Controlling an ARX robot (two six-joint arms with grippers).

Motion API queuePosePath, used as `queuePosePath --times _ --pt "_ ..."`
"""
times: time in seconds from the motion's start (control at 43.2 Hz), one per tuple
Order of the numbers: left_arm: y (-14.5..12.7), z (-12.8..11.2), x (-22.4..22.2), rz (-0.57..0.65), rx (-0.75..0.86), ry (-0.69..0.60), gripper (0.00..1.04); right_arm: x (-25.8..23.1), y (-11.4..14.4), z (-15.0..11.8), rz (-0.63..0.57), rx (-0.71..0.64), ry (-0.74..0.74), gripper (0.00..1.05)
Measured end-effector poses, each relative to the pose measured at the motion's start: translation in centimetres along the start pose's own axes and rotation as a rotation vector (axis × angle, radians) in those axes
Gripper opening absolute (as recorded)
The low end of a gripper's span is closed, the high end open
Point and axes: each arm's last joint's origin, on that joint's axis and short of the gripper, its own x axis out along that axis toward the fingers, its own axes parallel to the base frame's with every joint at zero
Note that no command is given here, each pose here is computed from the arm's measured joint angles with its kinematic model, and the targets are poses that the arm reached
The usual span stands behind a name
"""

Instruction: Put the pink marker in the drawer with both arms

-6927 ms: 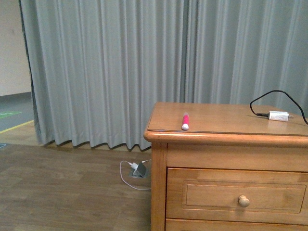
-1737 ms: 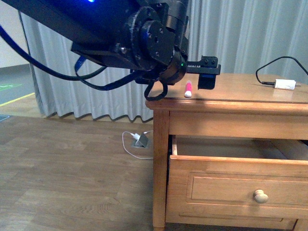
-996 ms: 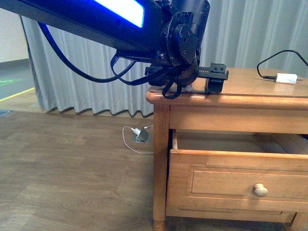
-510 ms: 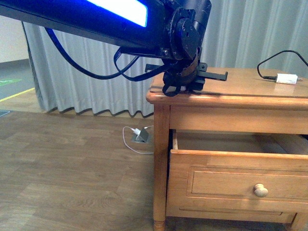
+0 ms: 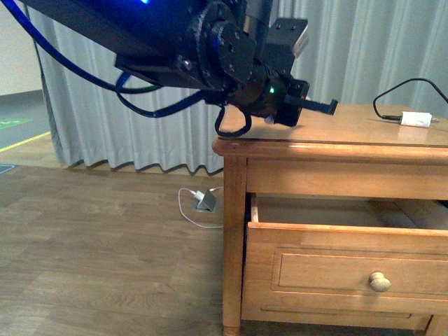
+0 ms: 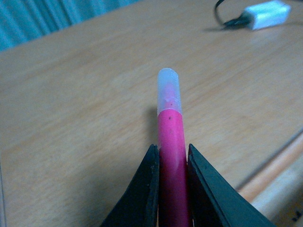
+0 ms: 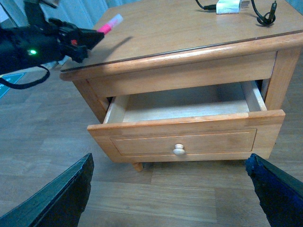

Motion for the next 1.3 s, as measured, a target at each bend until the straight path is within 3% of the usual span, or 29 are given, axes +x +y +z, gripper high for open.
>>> queuePosePath --times 0.185,0.301,0.44,0.556,0.88,1.297 --pt "-0.1 2.5 -4.6 -0.133 0.079 -0.107 0.15 0.0 0.0 0.0 0.000 0.000 0.000 0.96" --pt "-0.4 2.7 -6.6 -0.205 0.133 -0.130 0.15 0.0 0.0 0.0 0.000 0.000 0.000 0.96" --pt "-1.5 0.5 -7.2 -0.260 0.179 -0.118 0.15 0.0 0.0 0.0 0.000 0.000 0.000 0.96" --pt "-3.2 -2.8 -7.1 -0.283 0.239 -0.052 0.15 0.0 0.0 0.0 0.000 0.000 0.000 0.96" --pt "-5.5 -7.2 -4.2 -0.186 0.437 -0.005 0.15 0.0 0.0 0.0 0.000 0.003 0.000 0.96" --pt "-6.7 -8.6 -0.9 -0.117 0.529 -0.010 0.14 0.0 0.0 0.0 0.000 0.003 0.000 0.96"
